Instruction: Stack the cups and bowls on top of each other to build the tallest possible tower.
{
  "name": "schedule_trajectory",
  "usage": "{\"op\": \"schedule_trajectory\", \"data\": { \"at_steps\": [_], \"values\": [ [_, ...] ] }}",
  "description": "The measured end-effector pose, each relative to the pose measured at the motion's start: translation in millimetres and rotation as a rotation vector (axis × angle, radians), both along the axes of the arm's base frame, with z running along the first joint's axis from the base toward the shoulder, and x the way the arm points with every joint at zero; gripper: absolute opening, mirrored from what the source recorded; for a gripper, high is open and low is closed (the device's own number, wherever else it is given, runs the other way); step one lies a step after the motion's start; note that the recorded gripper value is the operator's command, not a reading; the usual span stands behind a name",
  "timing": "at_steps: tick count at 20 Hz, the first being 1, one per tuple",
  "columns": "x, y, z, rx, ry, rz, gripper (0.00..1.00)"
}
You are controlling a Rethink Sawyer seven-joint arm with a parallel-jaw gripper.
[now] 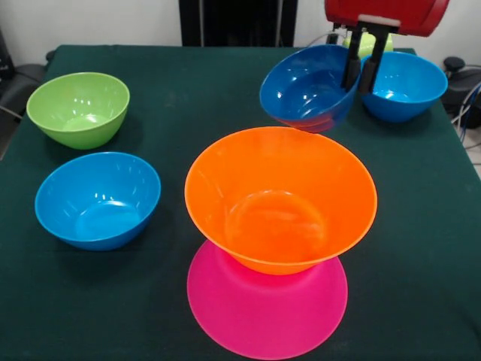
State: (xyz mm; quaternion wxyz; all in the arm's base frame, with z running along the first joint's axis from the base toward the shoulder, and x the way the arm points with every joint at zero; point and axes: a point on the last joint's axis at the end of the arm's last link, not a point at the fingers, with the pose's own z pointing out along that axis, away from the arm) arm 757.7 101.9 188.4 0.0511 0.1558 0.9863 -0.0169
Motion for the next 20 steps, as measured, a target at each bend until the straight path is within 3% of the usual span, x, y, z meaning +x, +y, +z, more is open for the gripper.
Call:
{"op": "schedule_trajectory", "data": {
  "at_steps": [6, 20],
  "values": [
    [11.0, 5.1, 2.3, -0.011, -0.019, -0.01, 0.0],
    [20.9, -14.6, -7.4, -0.097, -0.035, -0.026, 0.0]
  ]
}}
